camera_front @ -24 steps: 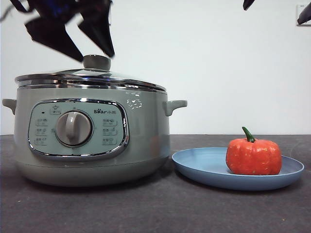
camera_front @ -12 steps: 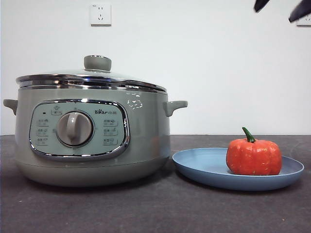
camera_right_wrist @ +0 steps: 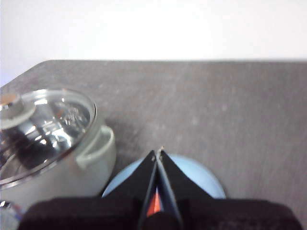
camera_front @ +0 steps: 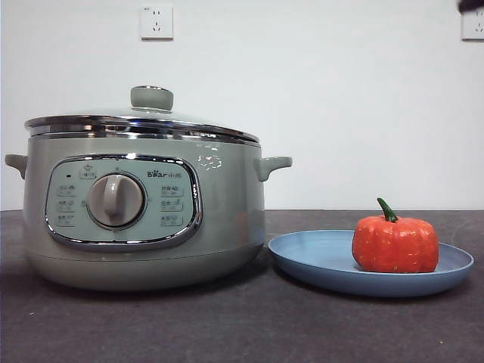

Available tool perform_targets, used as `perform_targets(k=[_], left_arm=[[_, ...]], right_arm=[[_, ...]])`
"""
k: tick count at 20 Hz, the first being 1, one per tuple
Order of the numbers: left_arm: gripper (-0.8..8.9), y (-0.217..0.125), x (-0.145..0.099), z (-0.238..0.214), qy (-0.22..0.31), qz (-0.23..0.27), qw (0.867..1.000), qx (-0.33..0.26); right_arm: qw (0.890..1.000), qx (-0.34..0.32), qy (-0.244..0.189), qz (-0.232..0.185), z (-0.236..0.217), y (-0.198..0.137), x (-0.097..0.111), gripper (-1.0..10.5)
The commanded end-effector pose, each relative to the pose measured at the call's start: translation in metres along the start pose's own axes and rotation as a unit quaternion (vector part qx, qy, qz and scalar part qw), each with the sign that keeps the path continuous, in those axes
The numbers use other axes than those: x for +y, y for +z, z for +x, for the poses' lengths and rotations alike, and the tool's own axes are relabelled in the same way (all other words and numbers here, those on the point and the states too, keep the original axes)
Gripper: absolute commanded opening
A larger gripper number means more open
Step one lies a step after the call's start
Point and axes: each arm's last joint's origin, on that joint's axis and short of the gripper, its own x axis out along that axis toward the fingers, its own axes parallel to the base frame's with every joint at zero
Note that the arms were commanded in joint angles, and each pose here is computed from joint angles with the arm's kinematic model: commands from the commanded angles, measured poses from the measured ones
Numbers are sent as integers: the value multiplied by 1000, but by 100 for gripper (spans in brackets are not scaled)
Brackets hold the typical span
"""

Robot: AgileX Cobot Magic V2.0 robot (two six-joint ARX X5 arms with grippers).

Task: Take the pumpkin out from the steamer,put the pumpkin in the blue plate,close the lid

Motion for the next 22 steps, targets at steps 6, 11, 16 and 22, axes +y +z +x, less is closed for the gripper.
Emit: perform_targets(k=[6,11,16,22], left_arm=[[-3,-18,-1,-3,-4,-5,998,69],[-3,-22,-1,-4,-5,-3,996,90],[-3,-22,-1,-4,-5,-3,996,89],[-3,-23,4,-23,15,-12,999,45]], right_arm=[[988,46,-99,112,0,-17,-8,-16],[986,61,-116,106,-1,-20,-9,-16],[985,70,-117,104,-1,-22,-9,-16],[985,71,-118,103,-1,-22,-9,-16]])
